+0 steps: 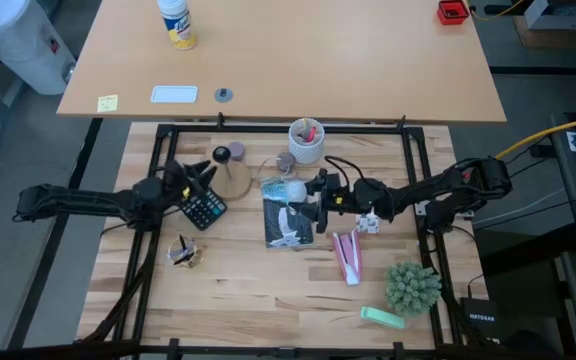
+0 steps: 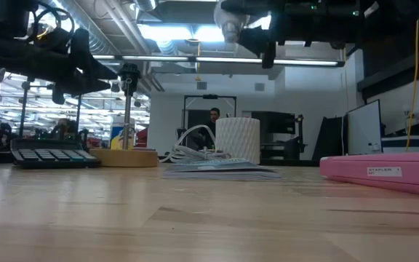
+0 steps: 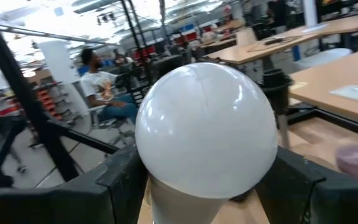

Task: Screw lightbulb
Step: Insert the lightbulb into the lamp

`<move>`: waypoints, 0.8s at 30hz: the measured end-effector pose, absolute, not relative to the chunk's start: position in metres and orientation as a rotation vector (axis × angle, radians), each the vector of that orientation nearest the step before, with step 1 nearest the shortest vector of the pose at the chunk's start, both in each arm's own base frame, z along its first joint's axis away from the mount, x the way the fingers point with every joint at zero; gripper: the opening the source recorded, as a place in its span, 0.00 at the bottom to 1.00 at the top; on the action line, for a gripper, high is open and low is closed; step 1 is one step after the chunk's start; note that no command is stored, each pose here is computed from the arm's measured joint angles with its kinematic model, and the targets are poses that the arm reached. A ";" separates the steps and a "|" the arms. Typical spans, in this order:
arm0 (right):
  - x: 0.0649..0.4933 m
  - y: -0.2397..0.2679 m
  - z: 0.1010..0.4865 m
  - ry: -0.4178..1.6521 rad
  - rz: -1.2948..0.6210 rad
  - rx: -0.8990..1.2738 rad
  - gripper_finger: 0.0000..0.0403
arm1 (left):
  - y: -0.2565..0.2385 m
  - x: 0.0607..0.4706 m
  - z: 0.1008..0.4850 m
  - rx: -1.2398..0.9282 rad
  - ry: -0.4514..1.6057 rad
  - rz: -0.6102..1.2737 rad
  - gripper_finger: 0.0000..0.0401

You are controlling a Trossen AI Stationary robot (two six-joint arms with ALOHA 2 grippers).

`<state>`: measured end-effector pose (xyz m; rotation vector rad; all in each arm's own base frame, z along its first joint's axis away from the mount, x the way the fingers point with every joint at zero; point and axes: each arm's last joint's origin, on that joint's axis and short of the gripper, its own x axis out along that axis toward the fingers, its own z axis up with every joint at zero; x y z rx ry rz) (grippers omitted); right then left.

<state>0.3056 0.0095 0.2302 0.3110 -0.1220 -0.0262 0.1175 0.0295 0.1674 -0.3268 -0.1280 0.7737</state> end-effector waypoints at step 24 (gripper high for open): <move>0.310 0.011 0.239 -0.136 0.016 0.280 0.63 | 0.037 0.137 0.149 -0.103 0.079 0.802 0.43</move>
